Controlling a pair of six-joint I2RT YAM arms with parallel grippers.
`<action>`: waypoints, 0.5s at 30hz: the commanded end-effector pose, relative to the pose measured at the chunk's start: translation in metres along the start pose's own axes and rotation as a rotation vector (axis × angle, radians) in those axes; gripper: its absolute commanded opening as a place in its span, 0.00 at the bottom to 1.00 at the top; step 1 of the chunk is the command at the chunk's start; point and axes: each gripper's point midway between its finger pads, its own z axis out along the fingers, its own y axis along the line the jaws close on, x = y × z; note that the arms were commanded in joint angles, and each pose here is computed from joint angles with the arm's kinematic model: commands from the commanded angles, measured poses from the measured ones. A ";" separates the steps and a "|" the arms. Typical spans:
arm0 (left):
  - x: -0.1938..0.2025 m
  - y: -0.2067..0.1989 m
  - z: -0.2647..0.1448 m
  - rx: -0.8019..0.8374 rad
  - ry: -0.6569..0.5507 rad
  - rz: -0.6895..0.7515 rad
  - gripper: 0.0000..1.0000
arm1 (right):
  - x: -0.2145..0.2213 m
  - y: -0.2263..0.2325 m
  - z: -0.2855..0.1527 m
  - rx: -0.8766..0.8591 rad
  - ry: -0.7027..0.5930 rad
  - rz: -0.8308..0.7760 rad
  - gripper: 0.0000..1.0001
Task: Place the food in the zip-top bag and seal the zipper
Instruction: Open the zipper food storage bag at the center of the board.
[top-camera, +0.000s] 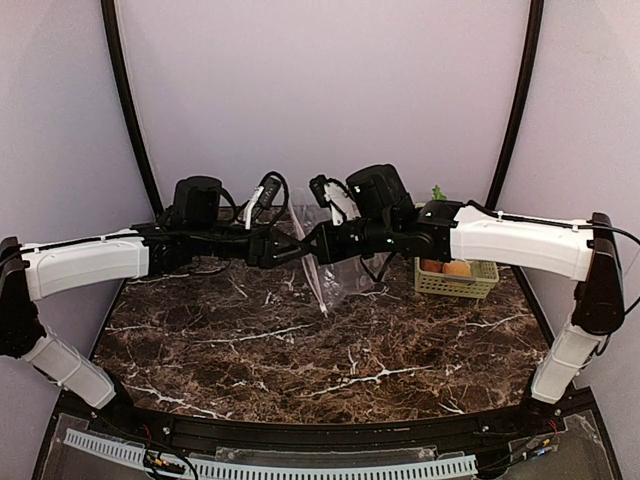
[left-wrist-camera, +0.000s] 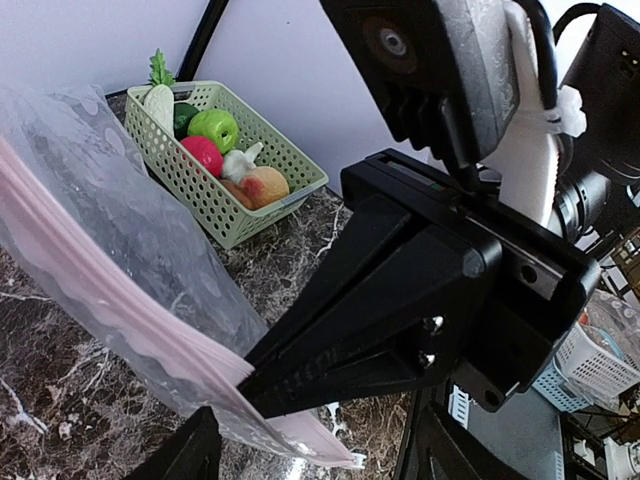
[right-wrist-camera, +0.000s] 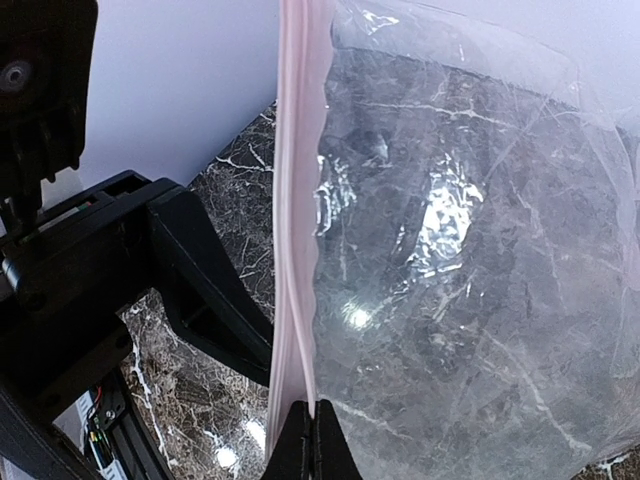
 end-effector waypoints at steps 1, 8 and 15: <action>0.004 0.004 0.002 -0.030 0.018 -0.003 0.65 | -0.017 0.006 -0.006 0.004 -0.055 0.005 0.00; 0.012 0.023 0.004 -0.121 0.041 -0.035 0.58 | -0.018 0.008 -0.008 -0.006 -0.064 0.008 0.00; 0.018 0.035 0.004 -0.179 0.056 -0.054 0.49 | -0.016 0.008 -0.007 -0.011 -0.061 0.014 0.00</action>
